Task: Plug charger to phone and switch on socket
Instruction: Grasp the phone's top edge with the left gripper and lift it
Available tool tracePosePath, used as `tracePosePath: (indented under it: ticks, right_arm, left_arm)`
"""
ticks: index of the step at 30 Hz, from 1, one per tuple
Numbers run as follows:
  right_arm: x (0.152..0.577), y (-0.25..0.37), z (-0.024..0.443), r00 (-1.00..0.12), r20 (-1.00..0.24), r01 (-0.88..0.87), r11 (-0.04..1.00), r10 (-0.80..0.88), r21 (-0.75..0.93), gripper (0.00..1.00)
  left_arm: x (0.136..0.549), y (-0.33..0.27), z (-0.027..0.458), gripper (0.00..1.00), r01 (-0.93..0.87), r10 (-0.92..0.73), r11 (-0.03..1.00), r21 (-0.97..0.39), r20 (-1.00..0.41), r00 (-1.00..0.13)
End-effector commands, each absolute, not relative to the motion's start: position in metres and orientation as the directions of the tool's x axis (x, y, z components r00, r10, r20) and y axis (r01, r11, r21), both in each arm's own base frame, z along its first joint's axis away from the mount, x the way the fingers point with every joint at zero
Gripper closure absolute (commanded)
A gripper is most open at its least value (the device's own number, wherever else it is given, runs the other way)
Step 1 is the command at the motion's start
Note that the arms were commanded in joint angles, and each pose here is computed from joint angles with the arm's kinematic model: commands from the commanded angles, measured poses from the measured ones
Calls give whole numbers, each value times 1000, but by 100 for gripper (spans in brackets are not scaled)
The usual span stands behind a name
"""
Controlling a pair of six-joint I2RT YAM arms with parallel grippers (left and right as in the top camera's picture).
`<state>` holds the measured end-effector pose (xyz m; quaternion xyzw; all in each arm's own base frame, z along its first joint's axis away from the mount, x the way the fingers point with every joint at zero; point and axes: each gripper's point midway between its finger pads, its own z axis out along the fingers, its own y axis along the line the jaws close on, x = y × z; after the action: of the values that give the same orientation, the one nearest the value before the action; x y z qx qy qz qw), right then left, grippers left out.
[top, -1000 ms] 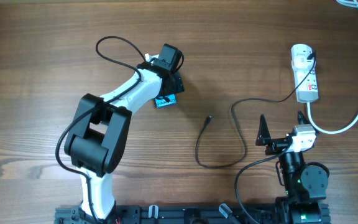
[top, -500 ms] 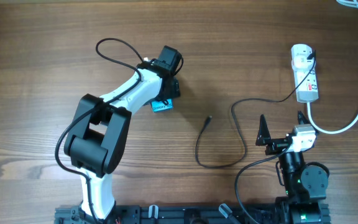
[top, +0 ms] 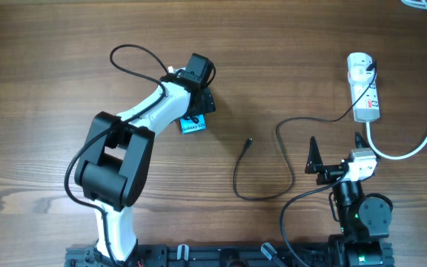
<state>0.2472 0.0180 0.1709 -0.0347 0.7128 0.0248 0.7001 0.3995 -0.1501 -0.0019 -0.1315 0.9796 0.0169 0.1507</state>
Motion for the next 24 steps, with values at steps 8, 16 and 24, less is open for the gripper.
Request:
tracePosePath:
  ticks: [8, 16, 24]
  right_arm:
    - [247, 20, 172, -13, -1000, -96, 995, -27, -25, 0]
    - [247, 20, 172, -13, -1000, -96, 995, -27, -25, 0]
    - [247, 20, 172, -13, -1000, -96, 995, -27, -25, 0]
  left_arm:
    - [391, -148, -27, 13, -259, -250, 966, -6, -291, -924]
    - [392, -147, -21, 20, -262, -254, 965, -13, -299, -920]
    - [395, -148, -18, 21, -262, -256, 965, -21, -309, -916]
